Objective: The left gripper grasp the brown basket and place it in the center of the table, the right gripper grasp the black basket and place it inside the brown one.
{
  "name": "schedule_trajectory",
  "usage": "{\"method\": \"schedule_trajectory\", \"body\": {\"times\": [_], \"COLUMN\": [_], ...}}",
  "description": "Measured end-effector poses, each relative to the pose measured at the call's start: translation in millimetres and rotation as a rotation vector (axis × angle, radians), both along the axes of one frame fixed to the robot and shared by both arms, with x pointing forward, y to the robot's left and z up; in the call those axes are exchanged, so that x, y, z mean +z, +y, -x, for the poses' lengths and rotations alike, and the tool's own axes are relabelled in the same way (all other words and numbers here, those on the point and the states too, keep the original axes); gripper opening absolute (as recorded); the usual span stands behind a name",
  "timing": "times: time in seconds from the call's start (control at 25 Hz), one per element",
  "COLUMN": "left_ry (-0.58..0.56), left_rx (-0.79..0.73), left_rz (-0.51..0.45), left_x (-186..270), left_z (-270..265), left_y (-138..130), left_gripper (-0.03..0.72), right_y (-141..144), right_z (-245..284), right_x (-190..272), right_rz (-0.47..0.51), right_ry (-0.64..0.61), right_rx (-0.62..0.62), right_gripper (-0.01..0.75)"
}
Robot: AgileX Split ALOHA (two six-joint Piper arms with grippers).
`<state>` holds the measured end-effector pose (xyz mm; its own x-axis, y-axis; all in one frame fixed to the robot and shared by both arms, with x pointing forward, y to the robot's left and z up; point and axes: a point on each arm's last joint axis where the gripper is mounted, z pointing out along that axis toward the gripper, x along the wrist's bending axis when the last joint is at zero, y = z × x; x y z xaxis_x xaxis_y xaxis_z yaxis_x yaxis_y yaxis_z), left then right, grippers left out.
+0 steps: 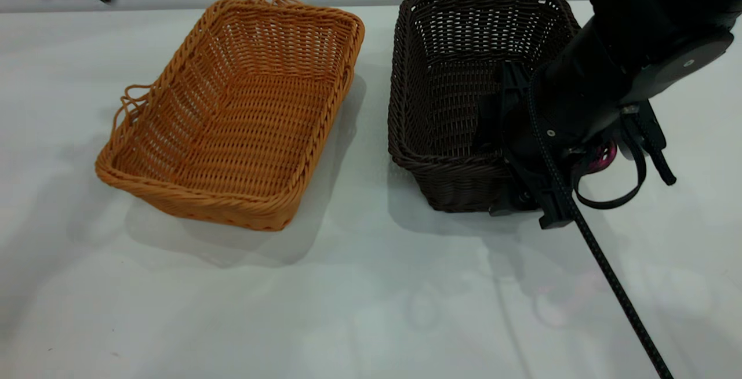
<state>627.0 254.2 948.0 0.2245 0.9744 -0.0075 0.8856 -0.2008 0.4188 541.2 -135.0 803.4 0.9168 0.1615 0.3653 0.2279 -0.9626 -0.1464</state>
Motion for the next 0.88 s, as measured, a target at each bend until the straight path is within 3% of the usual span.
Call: {"method": "schedule_trajectory", "body": {"times": [0.44, 0.56, 0.64, 0.88], "left_ry": [0.12, 0.151, 0.163, 0.153], "left_rx": [-0.032, -0.032, -0.032, -0.034], "left_rz": [-0.019, -0.023, -0.025, -0.025], "left_x": [-99, -118, -124, -124], "left_z": [-41, -40, -39, -41], "left_y": [-20, -20, -20, -20], "left_gripper": [0.549, 0.51, 0.449, 0.148], "right_y": [0, 0, 0, -2], "right_z": [0, 0, 0, -1], "right_x": [0, 0, 0, 0], "right_rz": [0.0, 0.004, 0.005, 0.012], "right_ry": [0.0, -0.001, -0.002, -0.005], "right_rx": [-0.001, -0.001, 0.003, -0.007], "right_gripper": [0.527, 0.488, 0.419, 0.119]}}
